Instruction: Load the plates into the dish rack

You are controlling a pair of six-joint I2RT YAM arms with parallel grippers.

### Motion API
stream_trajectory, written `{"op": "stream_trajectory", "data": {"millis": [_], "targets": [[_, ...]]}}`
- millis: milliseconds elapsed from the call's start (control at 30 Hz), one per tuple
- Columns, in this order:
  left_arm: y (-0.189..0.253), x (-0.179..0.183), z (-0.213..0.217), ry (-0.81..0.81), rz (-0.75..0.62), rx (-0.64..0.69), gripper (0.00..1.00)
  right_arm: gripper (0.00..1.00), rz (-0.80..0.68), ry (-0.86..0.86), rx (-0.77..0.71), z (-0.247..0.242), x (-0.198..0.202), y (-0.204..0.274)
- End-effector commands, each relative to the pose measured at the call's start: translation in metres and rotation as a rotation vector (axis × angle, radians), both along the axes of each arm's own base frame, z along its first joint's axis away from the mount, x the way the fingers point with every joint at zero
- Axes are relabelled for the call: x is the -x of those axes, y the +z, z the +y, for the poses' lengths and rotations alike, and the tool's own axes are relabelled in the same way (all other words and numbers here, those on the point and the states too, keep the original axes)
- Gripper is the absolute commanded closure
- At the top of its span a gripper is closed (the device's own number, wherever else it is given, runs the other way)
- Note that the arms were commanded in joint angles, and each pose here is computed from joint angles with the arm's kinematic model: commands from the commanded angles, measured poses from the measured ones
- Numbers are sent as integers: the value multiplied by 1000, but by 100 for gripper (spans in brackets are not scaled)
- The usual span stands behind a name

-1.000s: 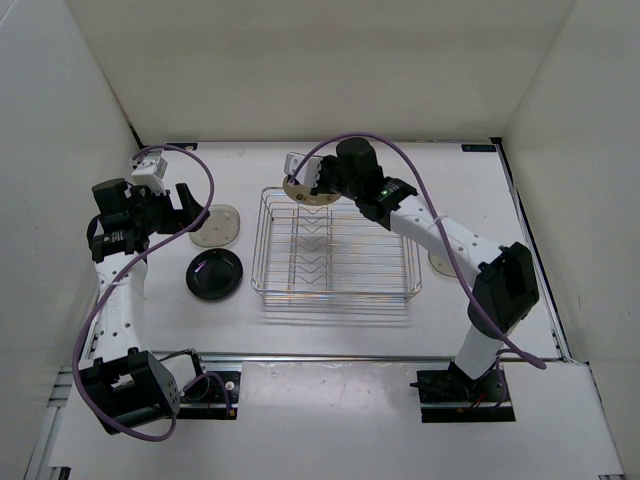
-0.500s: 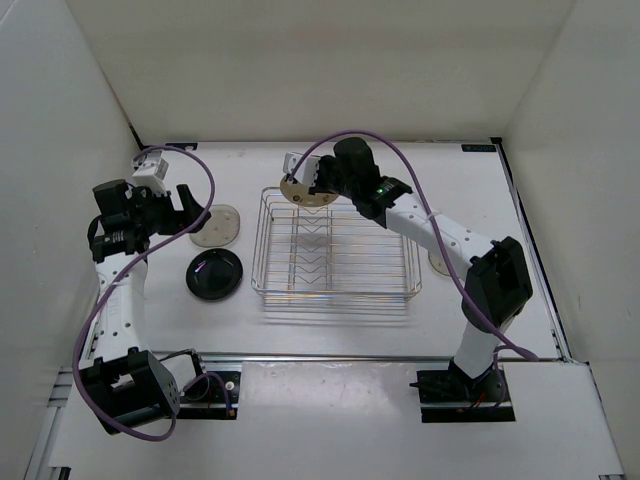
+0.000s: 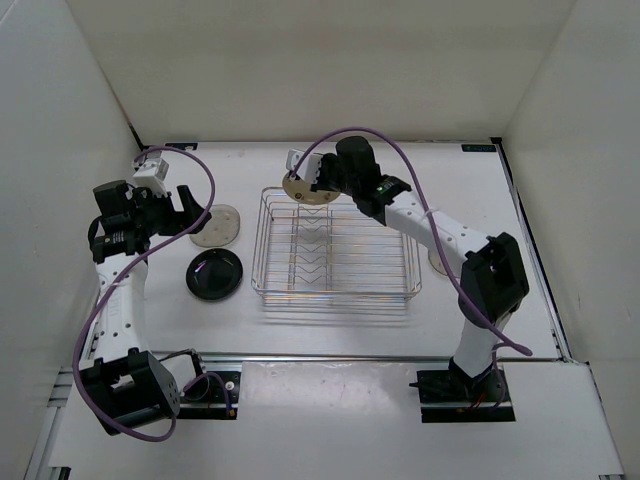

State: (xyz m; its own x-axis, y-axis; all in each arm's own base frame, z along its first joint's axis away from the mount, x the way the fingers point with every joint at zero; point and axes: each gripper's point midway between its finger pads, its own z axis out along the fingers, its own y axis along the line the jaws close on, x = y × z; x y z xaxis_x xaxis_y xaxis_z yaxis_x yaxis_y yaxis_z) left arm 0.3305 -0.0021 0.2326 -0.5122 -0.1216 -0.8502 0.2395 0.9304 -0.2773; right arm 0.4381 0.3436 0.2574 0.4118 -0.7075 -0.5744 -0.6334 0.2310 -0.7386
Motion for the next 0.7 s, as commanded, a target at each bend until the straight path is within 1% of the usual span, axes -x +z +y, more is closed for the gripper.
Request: {"op": "stream_trajectory", "data": {"millis": [0, 200, 433, 600, 667], "targets": [[11, 5, -3, -19, -38, -6, 0, 100, -84, -4, -92, 6, -13, 41], [11, 5, -3, -19, -38, -6, 0, 100, -62, -8, -87, 9, -15, 31], [11, 5, -3, -19, -38, -6, 0, 100, -39, -8, -108, 10, -13, 32], [11, 5, -3, -19, -38, -6, 0, 100, 6, -12, -81, 7, -9, 12], [11, 5, 0, -9, -38, -6, 0, 100, 31, -7, -72, 8, -2, 0]]}}
